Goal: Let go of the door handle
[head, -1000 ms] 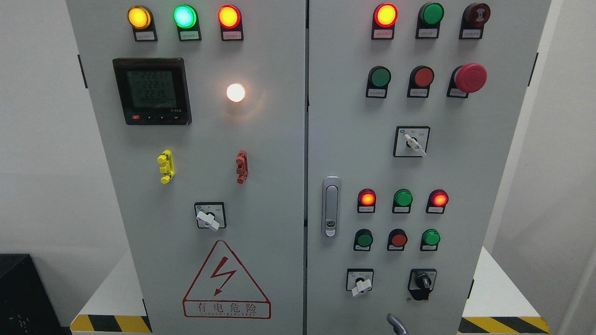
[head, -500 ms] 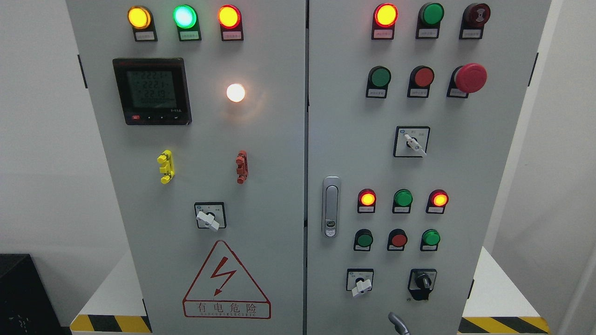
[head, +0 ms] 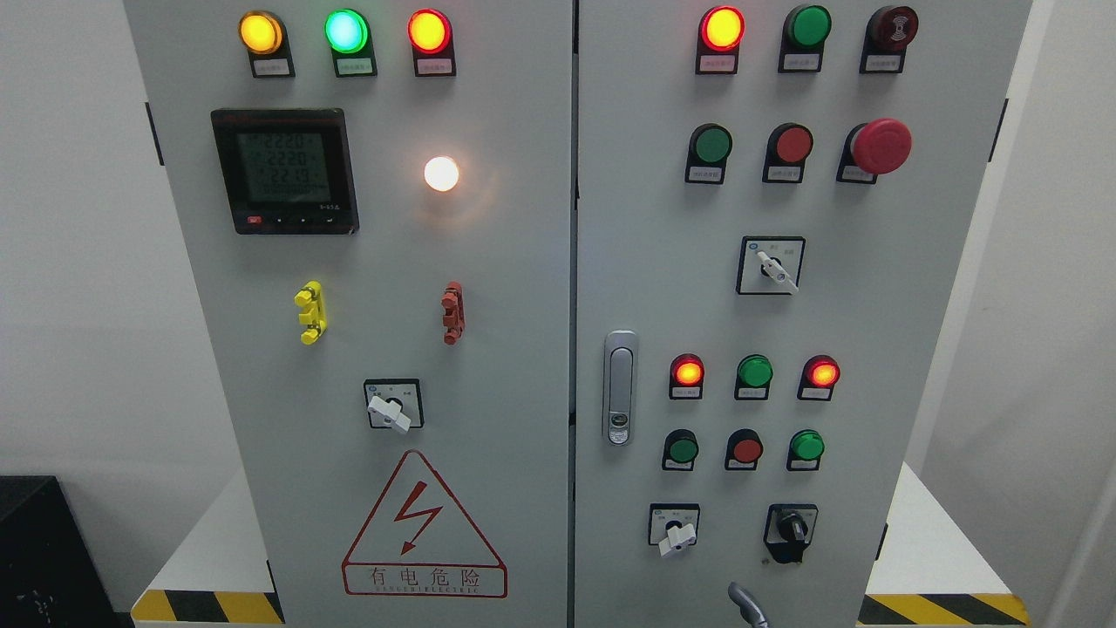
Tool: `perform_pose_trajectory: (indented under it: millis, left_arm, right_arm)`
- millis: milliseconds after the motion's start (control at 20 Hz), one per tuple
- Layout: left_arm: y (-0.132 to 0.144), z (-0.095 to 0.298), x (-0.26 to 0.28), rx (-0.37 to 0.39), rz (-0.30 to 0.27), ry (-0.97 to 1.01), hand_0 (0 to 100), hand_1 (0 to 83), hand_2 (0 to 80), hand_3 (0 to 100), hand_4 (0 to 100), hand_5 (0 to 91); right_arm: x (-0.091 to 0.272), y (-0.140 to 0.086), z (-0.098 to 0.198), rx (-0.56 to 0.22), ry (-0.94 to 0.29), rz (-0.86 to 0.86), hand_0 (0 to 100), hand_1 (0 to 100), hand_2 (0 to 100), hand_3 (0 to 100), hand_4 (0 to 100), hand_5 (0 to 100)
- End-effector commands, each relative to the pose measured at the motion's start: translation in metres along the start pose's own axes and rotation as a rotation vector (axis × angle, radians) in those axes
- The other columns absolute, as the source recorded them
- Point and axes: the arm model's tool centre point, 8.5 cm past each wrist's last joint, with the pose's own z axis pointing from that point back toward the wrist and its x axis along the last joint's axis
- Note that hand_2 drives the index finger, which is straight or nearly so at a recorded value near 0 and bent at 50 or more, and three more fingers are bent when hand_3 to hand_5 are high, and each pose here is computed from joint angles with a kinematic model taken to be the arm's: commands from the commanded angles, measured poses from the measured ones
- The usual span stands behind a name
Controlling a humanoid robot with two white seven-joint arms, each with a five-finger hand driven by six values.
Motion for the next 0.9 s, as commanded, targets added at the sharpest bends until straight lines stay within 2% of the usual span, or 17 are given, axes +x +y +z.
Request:
perform_pose_trajectory:
  millis: [0, 100, 200, 300, 350, 400, 550, 800, 850]
  left_arm:
    - [-0.001, -0.001, 0.007, -0.003, -0.022, -0.018, 0, 0.0, 2.2, 9, 1, 0.0]
    - [-0.001, -0.001, 0.007, -0.003, -0.022, -0.018, 0, 0.0, 2.2, 9, 1, 0.0]
    - [-0.001, -0.001, 0.007, -0.003, -0.022, -0.018, 0, 0.0, 2.2, 9, 1, 0.0]
    - [-0.001, -0.001, 0.007, -0.003, -0.022, -0.018, 0, 0.0, 2.3, 9, 1, 0.0]
    - [-0.001, -0.001, 0.007, -0.003, -0.022, -0.018, 0, 0.0, 2.3, 9, 1, 0.0]
    - [-0.001, -0.001, 0.007, -0.003, -0.022, -0.018, 0, 0.0, 2.3, 9, 1, 0.0]
    - [-0.001, -0.001, 0.007, -0.003, -0.022, -0.018, 0, 0.0, 2.3, 9, 1, 0.0]
    - [-0.001, -0.001, 0.007, -0.003, -0.022, -0.018, 0, 0.0, 2.4, 9, 1, 0.0]
    - [-0.001, -0.001, 0.007, -0.003, -0.022, -0.018, 0, 0.0, 2.4, 9, 1, 0.0]
  right_arm:
    - [0.021, -0.004, -0.011, -0.016, -0.081, 0.167, 41, 29, 0, 32, 36, 24]
    - [0.028, -0.005, -0.018, -0.021, -0.110, 0.239, 41, 30, 0, 46, 47, 35]
    - [0.034, -0.006, -0.027, -0.037, -0.141, 0.315, 42, 32, 0, 56, 56, 43]
    - [0.042, -0.008, -0.035, -0.076, -0.177, 0.405, 42, 34, 0, 66, 66, 54]
    - [0.046, -0.009, -0.040, -0.089, -0.195, 0.445, 44, 35, 0, 74, 71, 63]
    - [0.048, -0.008, -0.044, -0.090, -0.207, 0.478, 45, 35, 0, 78, 76, 71]
    - [0.059, 0.005, -0.050, -0.070, -0.254, 0.548, 47, 35, 0, 87, 84, 85]
    - [0.060, 0.010, -0.058, -0.081, -0.279, 0.742, 47, 35, 0, 99, 91, 96]
    - [0.060, 0.010, -0.058, -0.085, -0.282, 0.768, 47, 34, 0, 100, 95, 96]
